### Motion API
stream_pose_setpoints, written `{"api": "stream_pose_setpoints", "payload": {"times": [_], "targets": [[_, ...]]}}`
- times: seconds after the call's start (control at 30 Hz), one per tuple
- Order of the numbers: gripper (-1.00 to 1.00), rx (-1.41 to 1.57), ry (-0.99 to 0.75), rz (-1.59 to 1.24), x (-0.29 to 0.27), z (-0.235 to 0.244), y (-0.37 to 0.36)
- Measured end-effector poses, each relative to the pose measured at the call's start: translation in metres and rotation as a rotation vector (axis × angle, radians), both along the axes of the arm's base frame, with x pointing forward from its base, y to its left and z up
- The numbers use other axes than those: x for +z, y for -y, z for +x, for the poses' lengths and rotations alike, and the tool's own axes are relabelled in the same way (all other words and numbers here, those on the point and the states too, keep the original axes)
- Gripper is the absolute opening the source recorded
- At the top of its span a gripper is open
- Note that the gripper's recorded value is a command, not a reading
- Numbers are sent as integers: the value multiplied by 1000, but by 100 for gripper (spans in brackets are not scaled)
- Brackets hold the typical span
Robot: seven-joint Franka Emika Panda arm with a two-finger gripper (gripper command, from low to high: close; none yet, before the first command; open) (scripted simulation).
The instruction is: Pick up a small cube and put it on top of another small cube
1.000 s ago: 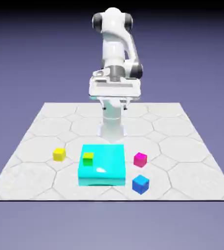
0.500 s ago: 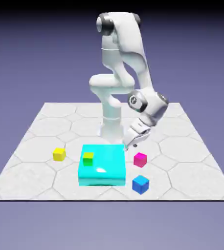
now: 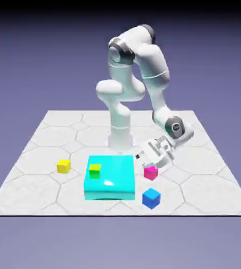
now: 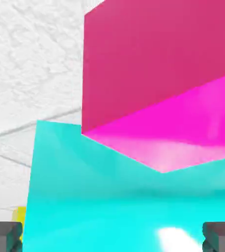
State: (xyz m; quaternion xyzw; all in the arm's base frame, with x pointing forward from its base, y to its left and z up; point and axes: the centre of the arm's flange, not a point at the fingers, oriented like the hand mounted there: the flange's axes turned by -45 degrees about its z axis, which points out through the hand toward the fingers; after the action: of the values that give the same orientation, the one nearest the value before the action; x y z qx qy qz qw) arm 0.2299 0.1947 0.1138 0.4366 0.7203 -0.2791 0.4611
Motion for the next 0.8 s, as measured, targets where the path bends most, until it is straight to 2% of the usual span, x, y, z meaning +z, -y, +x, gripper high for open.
{"api": "stream_pose_setpoints", "payload": {"times": [0.27,0.8], "targets": [[0,463,39,-47,-13,-52,-34],[0,477,31,-52,-51,-17,-7]]}}
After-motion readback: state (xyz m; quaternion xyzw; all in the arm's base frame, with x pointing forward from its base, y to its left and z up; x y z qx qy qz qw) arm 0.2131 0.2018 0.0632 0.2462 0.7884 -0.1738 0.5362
